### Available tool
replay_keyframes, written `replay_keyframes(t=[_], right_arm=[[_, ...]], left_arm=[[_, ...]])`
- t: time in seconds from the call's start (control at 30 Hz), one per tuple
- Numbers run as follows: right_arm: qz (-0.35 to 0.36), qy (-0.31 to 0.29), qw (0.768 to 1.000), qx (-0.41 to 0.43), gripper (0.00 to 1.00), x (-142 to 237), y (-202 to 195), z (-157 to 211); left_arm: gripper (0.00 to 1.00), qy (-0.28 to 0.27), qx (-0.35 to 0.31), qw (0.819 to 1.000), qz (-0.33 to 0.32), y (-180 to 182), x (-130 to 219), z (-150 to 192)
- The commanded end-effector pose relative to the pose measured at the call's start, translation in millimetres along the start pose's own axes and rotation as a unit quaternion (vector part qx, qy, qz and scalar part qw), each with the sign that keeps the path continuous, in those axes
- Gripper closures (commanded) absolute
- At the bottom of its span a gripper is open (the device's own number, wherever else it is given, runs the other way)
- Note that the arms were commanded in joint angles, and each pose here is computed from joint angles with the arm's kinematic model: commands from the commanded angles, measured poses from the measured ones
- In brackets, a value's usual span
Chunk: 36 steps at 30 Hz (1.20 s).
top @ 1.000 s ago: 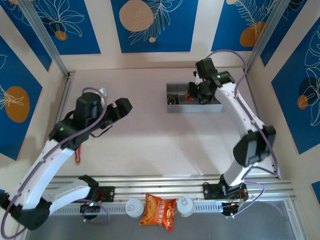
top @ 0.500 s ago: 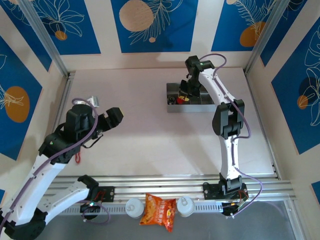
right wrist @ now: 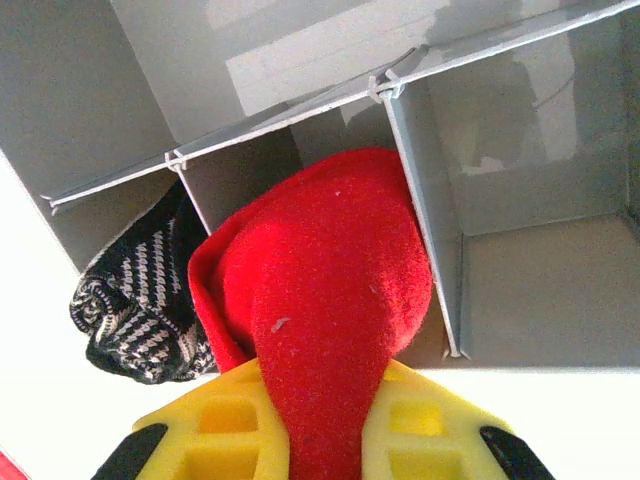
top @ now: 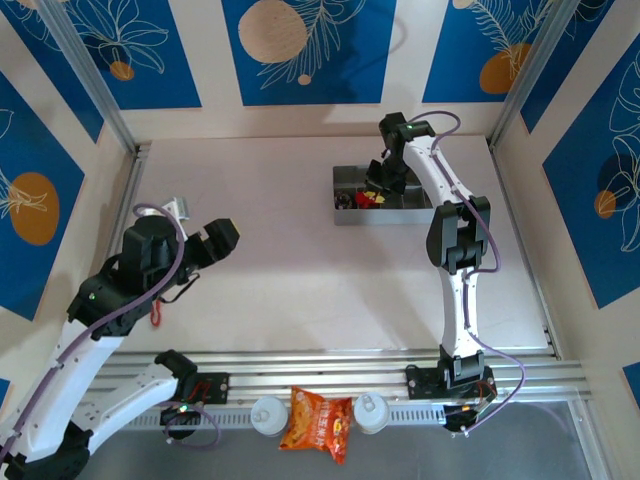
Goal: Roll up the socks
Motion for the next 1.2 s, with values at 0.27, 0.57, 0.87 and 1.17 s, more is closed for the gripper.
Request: replay_keyframes(t=[0.27,0.57,0.87,1.17], right_arm=[[0.024,-0.011,0.999,-0.044,1.0,21,-3,7],[0.001,0.016,0.995,-0.102,1.0,-7,-7,-4],[0.015,0.028,0.988,-0.151,1.0,-30,-14,-13],[0.02,0.027,0.988,-0.149,0.88,-30,-11,-16]], left_arm=[[0.13,-0.009,0.01,1.0,-0.014,5,-3,-2],[0.13,-0.002,0.016,1.0,-0.012,4,-5,0],[0.12,-0.004,0.02,1.0,-0.012,5,-2,-1],[0.12,-0.002,0.023,1.0,-0.01,4,-3,0]])
Point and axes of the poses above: each hand's point on the last joint's axis, 136 mm out from that joint toward the fingers, its own x axis back along the fingers, its own y axis along the line the jaws close on, z = x × y, the point moved 6 cm from there along x, back along the fingers, and after that the axes turned 14 degrees about x, right-handed, at the moved point
